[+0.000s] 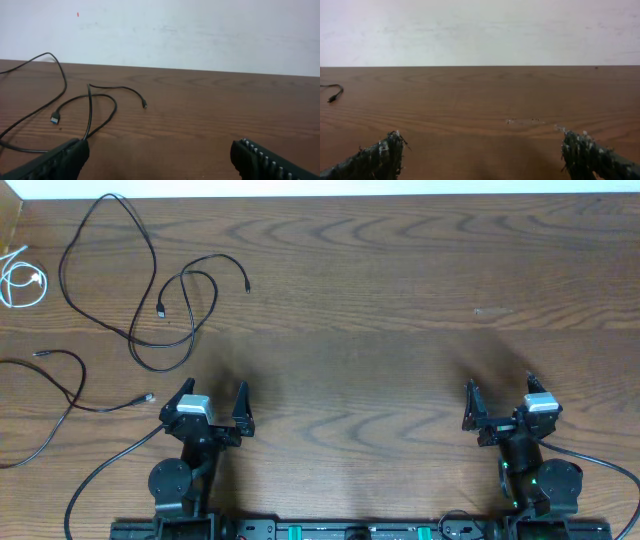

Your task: Untangle cables

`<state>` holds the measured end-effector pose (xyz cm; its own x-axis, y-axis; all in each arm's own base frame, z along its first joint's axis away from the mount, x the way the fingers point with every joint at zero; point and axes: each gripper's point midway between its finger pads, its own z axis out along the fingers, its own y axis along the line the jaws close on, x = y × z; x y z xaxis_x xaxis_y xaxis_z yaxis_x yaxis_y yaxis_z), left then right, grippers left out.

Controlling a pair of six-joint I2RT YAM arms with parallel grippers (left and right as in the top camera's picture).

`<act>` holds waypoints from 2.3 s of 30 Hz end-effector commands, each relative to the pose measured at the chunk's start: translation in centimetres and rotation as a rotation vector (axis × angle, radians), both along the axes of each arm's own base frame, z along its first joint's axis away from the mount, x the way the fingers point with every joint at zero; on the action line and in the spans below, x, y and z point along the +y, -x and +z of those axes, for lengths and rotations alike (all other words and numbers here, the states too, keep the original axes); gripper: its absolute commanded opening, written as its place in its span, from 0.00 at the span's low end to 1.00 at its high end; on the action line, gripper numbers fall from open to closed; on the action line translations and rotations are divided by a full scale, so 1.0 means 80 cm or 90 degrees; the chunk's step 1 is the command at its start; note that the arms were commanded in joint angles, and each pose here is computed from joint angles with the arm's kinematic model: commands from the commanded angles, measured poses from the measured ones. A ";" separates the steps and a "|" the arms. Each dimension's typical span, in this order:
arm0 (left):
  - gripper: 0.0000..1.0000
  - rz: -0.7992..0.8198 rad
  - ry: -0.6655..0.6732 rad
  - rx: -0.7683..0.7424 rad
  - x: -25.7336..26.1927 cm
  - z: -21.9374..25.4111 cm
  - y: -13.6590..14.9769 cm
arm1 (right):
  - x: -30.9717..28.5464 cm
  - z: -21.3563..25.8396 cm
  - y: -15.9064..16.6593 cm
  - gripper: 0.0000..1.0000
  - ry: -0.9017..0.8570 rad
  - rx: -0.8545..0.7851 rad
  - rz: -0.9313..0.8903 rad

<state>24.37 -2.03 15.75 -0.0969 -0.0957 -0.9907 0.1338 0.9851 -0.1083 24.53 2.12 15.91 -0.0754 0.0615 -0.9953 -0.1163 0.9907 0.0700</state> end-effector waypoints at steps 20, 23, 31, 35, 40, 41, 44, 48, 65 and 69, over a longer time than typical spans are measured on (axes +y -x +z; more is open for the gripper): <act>0.95 0.011 -0.036 0.031 0.005 -0.021 0.001 | 0.002 -0.001 0.000 0.99 0.010 -0.001 0.003; 0.95 0.021 -0.007 0.035 0.007 -0.022 0.001 | 0.002 -0.001 0.000 0.99 0.010 -0.001 0.003; 0.96 0.046 0.022 0.040 0.015 -0.022 0.000 | 0.002 -0.001 0.000 0.99 0.010 -0.001 0.003; 0.95 0.041 -0.001 0.037 0.014 -0.022 0.000 | 0.002 -0.001 0.000 0.99 0.010 -0.001 0.003; 0.95 0.038 -0.031 0.034 0.014 -0.022 0.000 | 0.002 -0.001 0.000 0.99 0.010 -0.001 0.003; 0.95 0.038 -0.034 0.034 0.014 -0.022 0.000 | 0.002 -0.001 0.000 0.99 0.010 -0.001 0.003; 0.95 0.037 -0.044 0.033 0.014 -0.022 0.000 | 0.002 -0.001 0.000 0.99 0.010 -0.001 0.003; 0.95 0.032 -0.043 0.030 0.012 -0.021 0.000 | 0.002 -0.001 0.000 0.99 0.010 -0.001 0.003; 0.95 0.032 -0.043 0.031 0.013 -0.021 0.000 | 0.002 -0.001 0.000 0.99 0.010 -0.001 0.003; 0.95 0.032 -0.043 0.031 0.013 -0.021 0.000 | 0.002 -0.001 0.000 0.99 0.010 -0.001 0.003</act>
<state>24.44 -1.13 15.63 -0.0960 -0.0449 -0.9944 0.0858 0.9949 -0.0532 24.53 2.12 15.91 -0.0754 0.0615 -0.9953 -0.1163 0.9907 0.0700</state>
